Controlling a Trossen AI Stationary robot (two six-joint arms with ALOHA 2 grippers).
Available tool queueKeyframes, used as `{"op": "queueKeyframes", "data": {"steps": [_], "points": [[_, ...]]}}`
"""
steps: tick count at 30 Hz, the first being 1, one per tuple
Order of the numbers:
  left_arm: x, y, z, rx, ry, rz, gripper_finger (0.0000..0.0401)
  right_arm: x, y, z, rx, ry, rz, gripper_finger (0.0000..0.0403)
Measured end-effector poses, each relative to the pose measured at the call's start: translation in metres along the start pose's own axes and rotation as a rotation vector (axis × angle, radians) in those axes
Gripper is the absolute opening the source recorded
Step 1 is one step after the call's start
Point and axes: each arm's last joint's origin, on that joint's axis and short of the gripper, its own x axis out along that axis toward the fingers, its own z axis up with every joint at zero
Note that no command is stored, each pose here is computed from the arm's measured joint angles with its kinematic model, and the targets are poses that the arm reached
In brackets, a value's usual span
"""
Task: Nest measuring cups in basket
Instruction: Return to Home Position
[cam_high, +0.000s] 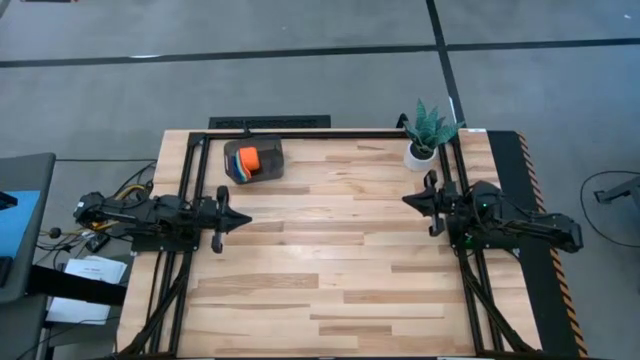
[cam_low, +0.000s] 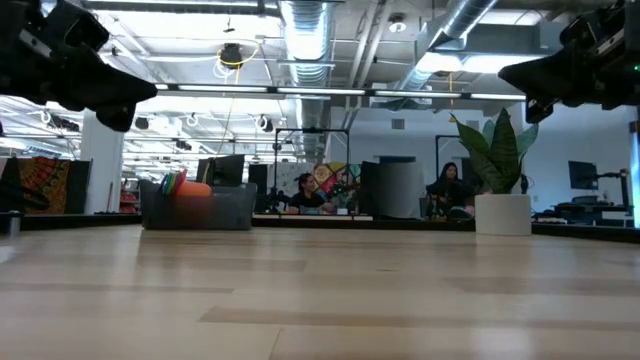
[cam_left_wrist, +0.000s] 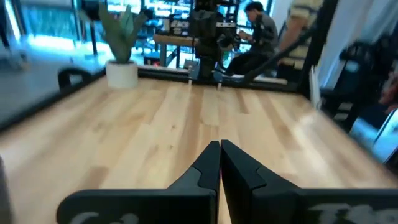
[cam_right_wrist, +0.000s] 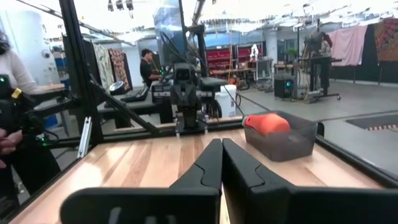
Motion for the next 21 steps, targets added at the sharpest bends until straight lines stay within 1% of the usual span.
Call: {"op": "queueKeyframes", "data": {"steps": [2,5,10,16,21], "points": [[0.0000,0.0000,0.0000,0.078,0.000,0.000,0.0000,0.0000,-0.0002,-0.0014,0.002,0.014,-0.002,0.0023],[0.0000,0.0000,-0.0001,0.131,0.000,0.000,0.0000,-0.0001,-0.0006,-0.0052,0.008,0.052,-0.007,0.0023],[0.0000,0.0000,-0.0002,0.111,0.001,0.000,0.0000,-0.0005,-0.0012,-0.0097,0.016,0.098,-0.014,0.0029],[0.0000,0.0000,-0.0002,0.069,0.000,0.001,0.0000,-0.0005,-0.0012,-0.0101,0.016,0.103,-0.015,0.0037],[0.0001,0.0000,-0.0002,0.069,0.001,0.001,0.0000,-0.0006,-0.0013,-0.0107,0.017,0.108,-0.015,0.0036]]}}
